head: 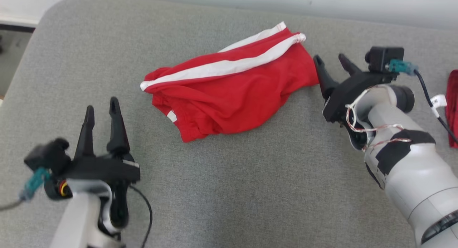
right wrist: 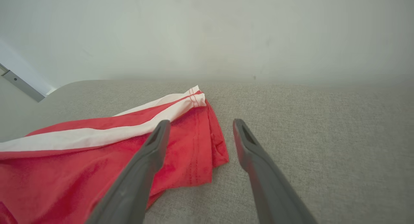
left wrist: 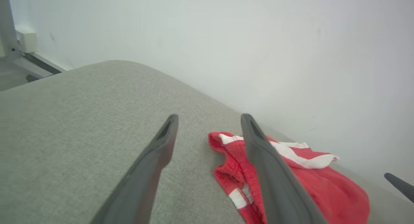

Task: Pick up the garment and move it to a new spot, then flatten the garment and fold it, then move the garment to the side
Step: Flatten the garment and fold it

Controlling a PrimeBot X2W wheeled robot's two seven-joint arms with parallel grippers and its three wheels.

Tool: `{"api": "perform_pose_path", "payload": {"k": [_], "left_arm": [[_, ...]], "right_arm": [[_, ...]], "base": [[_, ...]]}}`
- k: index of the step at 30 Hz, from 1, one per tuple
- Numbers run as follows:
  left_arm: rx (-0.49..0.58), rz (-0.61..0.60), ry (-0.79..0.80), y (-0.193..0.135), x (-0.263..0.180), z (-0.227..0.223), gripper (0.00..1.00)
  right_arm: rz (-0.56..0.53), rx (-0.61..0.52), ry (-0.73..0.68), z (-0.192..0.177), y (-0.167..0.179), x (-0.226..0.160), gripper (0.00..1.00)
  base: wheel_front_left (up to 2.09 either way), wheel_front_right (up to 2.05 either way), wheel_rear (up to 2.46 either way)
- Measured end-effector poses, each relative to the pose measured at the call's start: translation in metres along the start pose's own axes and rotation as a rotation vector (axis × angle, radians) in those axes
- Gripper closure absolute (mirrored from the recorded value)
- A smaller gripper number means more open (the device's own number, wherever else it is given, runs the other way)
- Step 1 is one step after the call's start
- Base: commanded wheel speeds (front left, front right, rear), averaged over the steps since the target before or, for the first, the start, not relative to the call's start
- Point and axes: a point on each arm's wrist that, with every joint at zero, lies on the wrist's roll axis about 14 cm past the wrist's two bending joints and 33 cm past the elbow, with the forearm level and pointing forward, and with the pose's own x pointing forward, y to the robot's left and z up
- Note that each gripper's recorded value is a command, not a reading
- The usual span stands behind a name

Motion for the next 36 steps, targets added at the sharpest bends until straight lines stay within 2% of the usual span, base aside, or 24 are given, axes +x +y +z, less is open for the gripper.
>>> {"api": "perform_pose_path", "payload": {"k": [3, 9, 20, 25, 35, 36], "left_arm": [[0.082, -0.015, -0.043, -0.006, -0.014, 0.011, 0.0], [0.166, 0.009, -0.095, -0.004, -0.036, 0.023, 0.0], [0.166, 0.101, -0.099, 0.026, -0.063, 0.029, 0.0], [0.171, 0.15, -0.103, 0.042, -0.072, 0.034, 0.0], [0.173, 0.194, -0.107, 0.053, -0.077, 0.038, 0.0], [0.174, 0.198, -0.108, 0.053, -0.077, 0.039, 0.0]], "right_arm": [[-0.02, 0.003, 0.014, -0.003, -0.006, -0.007, 0.0], [-0.05, 0.021, 0.066, -0.014, -0.012, -0.005, 0.0], [-0.063, 0.046, 0.149, -0.024, -0.013, 0.018, 0.0], [-0.08, 0.011, 0.229, -0.044, -0.026, 0.024, 0.0], [-0.029, 0.02, 0.287, -0.066, -0.003, 0.041, 0.0], [-0.027, 0.021, 0.287, -0.067, -0.001, 0.041, 0.56]], "base": [[0.0, 0.0, 0.0], [0.0, 0.0, 0.0], [0.0, 0.0, 0.0], [0.0, 0.0, 0.0], [0.0, 0.0, 0.0], [0.0, 0.0, 0.0]]}}
